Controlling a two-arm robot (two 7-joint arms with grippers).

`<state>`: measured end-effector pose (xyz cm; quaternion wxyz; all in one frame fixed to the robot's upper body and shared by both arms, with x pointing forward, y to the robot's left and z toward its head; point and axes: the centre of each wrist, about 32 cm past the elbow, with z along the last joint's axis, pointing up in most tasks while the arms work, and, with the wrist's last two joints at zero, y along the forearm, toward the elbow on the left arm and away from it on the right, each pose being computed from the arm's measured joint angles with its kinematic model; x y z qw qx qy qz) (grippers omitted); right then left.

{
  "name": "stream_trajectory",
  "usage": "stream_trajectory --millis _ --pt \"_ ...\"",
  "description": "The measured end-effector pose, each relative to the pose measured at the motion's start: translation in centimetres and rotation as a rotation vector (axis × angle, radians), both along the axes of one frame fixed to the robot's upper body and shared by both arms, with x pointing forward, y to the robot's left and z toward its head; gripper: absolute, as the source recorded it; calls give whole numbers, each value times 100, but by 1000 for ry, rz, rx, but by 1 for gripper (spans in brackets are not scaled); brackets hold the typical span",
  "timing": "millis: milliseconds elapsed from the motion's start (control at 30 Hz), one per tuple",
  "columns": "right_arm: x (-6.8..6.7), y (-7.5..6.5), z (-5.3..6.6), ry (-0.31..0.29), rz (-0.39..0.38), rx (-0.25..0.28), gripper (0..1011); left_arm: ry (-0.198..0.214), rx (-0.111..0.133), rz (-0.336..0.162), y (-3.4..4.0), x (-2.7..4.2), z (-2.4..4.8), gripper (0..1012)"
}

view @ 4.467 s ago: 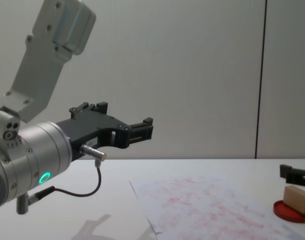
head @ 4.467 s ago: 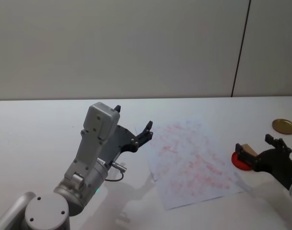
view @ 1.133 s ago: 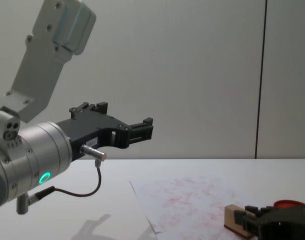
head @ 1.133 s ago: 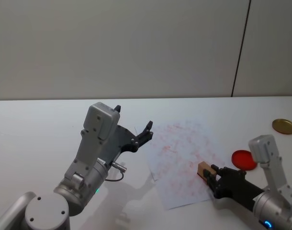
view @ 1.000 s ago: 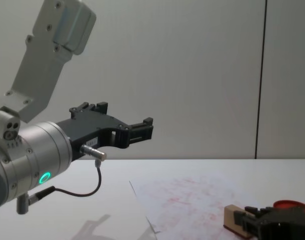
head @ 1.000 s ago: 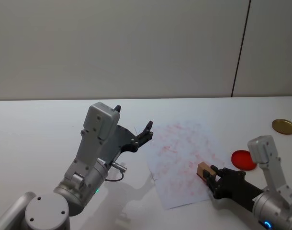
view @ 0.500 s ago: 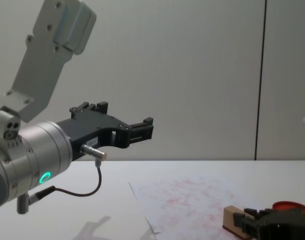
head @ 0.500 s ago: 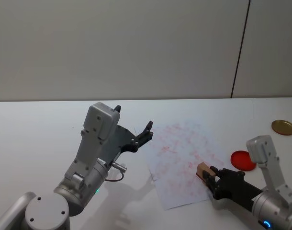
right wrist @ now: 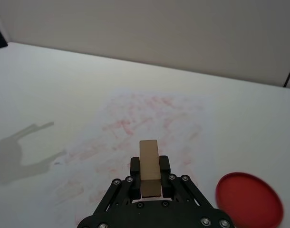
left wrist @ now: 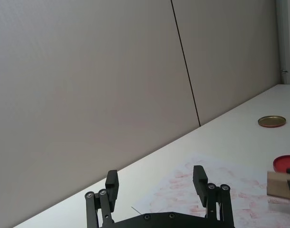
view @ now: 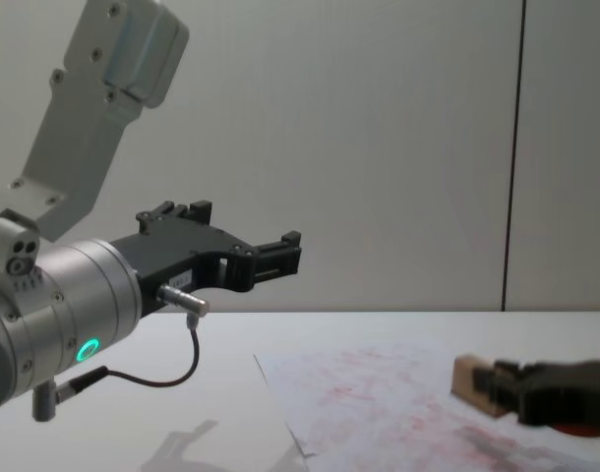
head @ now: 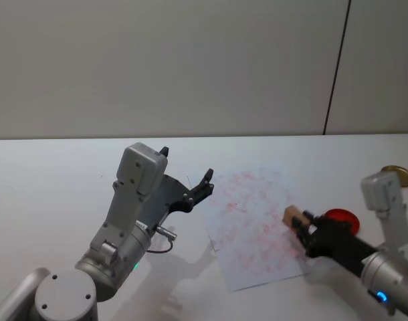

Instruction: Use the one hand to pick up the stamp and affix it onto the A4 paper.

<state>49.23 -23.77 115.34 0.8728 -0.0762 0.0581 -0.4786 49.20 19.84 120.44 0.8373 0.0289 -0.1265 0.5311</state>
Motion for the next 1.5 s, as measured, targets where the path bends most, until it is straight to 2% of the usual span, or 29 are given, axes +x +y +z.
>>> stream_trajectory --millis 267,500,933,1400,1500 --pt "78 -150 115 -57 -66 -3 216 0 0 0 0 0 0 993" --pt "132 -266 126 -69 -109 -25 216 0 0 0 0 0 0 993" --pt "222 -443 9 -36 -158 -67 216 0 0 0 0 0 0 993" --pt "272 -487 -122 6 -162 -84 217 0 0 0 0 0 0 993" --pt "280 -490 -141 13 -164 -86 264 0 0 0 0 0 0 993"
